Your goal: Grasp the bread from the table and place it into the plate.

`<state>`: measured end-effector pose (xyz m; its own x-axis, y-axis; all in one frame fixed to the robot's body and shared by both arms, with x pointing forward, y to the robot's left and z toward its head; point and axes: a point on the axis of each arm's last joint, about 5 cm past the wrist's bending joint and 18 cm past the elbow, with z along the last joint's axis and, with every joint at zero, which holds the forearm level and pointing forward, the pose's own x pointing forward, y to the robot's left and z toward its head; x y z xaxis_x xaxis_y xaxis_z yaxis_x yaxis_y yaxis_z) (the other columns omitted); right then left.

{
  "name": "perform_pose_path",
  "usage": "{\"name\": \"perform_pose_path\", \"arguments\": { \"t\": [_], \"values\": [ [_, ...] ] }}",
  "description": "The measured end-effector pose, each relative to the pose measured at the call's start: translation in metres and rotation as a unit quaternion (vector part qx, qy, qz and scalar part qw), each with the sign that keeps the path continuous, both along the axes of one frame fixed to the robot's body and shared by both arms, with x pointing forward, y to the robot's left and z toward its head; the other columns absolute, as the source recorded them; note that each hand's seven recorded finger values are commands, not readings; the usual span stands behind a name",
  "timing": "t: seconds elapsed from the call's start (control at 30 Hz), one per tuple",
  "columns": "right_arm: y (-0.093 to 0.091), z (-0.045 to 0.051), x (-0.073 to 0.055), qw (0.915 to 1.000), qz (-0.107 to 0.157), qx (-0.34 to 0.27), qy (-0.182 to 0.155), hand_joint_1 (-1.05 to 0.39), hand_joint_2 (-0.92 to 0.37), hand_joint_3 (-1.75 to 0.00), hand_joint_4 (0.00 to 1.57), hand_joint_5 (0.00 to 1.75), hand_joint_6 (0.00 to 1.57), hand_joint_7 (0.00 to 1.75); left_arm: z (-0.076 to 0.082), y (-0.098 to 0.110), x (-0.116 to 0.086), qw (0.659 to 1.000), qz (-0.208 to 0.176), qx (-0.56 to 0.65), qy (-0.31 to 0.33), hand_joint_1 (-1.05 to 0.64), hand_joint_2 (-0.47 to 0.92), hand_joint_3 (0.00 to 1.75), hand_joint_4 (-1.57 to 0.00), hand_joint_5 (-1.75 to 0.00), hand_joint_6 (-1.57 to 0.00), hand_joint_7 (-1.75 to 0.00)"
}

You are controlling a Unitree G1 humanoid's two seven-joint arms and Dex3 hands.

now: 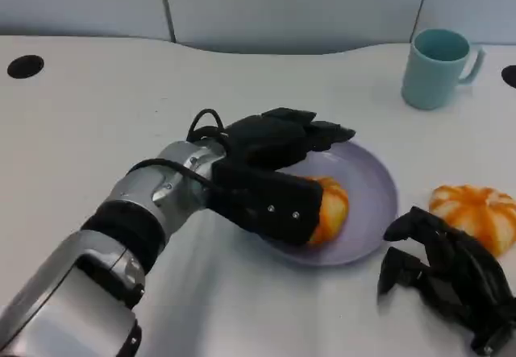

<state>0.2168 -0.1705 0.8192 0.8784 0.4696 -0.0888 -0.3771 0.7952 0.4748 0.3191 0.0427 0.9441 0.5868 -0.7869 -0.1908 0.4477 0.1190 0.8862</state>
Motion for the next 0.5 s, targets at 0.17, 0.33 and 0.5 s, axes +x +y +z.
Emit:
{"name": "perform_pose_path", "arguments": {
  "t": [0.17,0.33,0.5],
  "values": [
    [0.0,0.0003,0.0,1.0,0.001,0.0,0.001,-0.5,-0.92,-0.28,0.68,1.69,0.59,1.31,0.001,0.002,0.0,1.0,-0.001,-0.005,0.007,-1.05,0.92,0.53,0.0,0.0,0.0,0.0],
    [0.002,0.0007,0.002,1.0,0.003,0.003,0.006,-0.49,-0.92,-0.3,0.68,1.68,0.58,1.31,0.005,0.025,-0.004,0.994,0.0,-0.109,0.024,-1.05,0.92,0.5,-0.09,-0.06,-0.06,-0.04],
    [0.001,-0.0006,0.001,1.0,0.002,0.005,0.005,-0.51,-0.92,-0.31,0.66,1.7,0.57,1.32,-0.006,0.057,-0.013,0.976,0.02,-0.217,0.025,-0.96,0.92,0.49,-0.22,-0.16,-0.18,-0.11]
  ]
}}
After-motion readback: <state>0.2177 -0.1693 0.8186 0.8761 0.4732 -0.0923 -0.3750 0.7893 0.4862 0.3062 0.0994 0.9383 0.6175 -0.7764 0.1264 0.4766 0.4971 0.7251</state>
